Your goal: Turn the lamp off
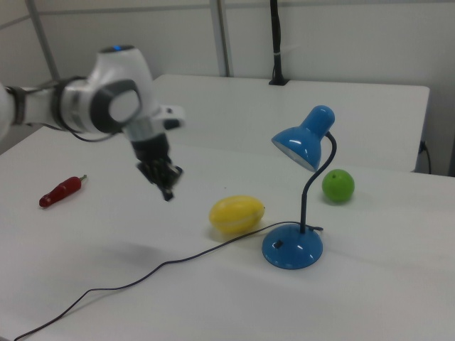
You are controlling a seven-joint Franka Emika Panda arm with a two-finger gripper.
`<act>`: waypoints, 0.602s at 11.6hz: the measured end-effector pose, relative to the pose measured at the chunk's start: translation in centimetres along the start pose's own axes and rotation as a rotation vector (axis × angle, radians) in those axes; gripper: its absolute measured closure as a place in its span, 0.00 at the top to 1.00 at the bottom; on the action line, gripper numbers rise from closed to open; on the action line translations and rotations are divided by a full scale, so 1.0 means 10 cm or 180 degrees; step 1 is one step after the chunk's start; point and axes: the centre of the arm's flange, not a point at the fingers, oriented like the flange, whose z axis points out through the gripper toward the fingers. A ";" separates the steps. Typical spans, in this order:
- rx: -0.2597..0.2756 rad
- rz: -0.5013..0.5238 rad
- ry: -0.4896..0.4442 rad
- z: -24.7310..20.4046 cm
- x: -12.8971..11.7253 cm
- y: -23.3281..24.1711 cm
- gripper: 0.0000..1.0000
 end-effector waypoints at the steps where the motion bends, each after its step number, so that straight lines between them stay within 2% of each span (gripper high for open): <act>1: -0.0019 -0.0141 -0.0080 -0.22 -0.08 -0.26 0.01; 3: -0.0051 -0.0310 -0.0205 -0.66 -0.19 -0.56 0.01; 5: -0.0065 -0.0453 -0.0278 -0.99 -0.25 -0.63 0.01; 7: -0.0010 -0.0642 -0.0292 -1.32 -0.37 -0.60 0.02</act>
